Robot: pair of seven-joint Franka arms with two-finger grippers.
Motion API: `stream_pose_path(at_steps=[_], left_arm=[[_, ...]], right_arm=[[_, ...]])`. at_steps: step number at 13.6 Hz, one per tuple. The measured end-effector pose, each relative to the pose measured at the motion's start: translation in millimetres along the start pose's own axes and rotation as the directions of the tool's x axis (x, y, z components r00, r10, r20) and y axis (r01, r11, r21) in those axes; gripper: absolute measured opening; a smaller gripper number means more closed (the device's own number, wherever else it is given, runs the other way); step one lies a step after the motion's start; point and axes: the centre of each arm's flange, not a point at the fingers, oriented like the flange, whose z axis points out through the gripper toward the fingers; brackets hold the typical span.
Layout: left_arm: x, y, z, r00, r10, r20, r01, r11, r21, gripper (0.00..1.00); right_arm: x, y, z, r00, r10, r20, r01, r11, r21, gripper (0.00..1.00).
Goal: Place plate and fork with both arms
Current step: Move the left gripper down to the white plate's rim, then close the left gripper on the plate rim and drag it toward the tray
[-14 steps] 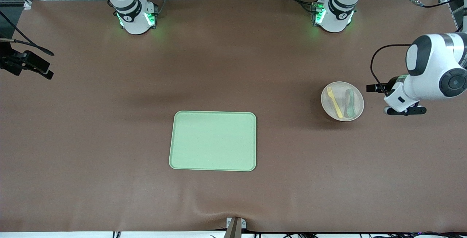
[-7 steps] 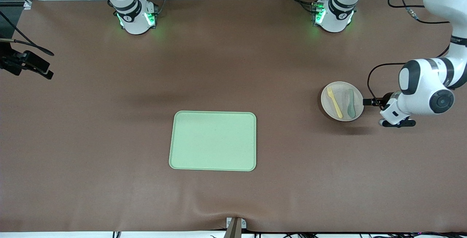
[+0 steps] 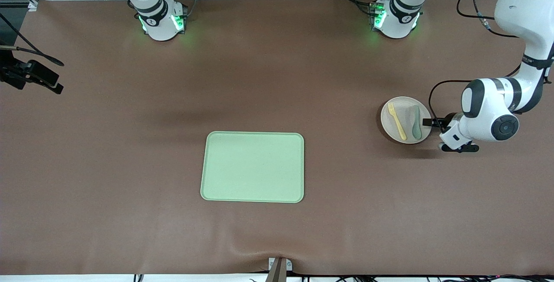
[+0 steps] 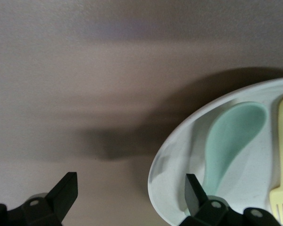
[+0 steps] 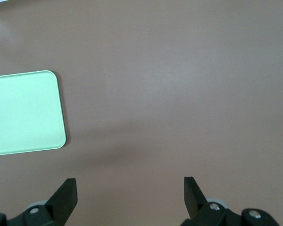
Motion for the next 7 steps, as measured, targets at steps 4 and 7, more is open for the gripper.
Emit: stream_pose_path(at_steps=[4,7], left_arm=[[0.9,0.7,7.8,1.0,0.009,0.013,-0.009,1.0,0.004,1.0],[1.6,0.9,11.3,1.0,0.014,0.017,-0.014,1.0,0.007,0.98]], right_arm=[[0.0,-0.7,0.3,1.0,0.0,0.001,0.0,1.0,0.008,1.0],[0.1,-0.5,0.3,1.0,0.001,0.002,-0.001,1.0,0.011,1.0]])
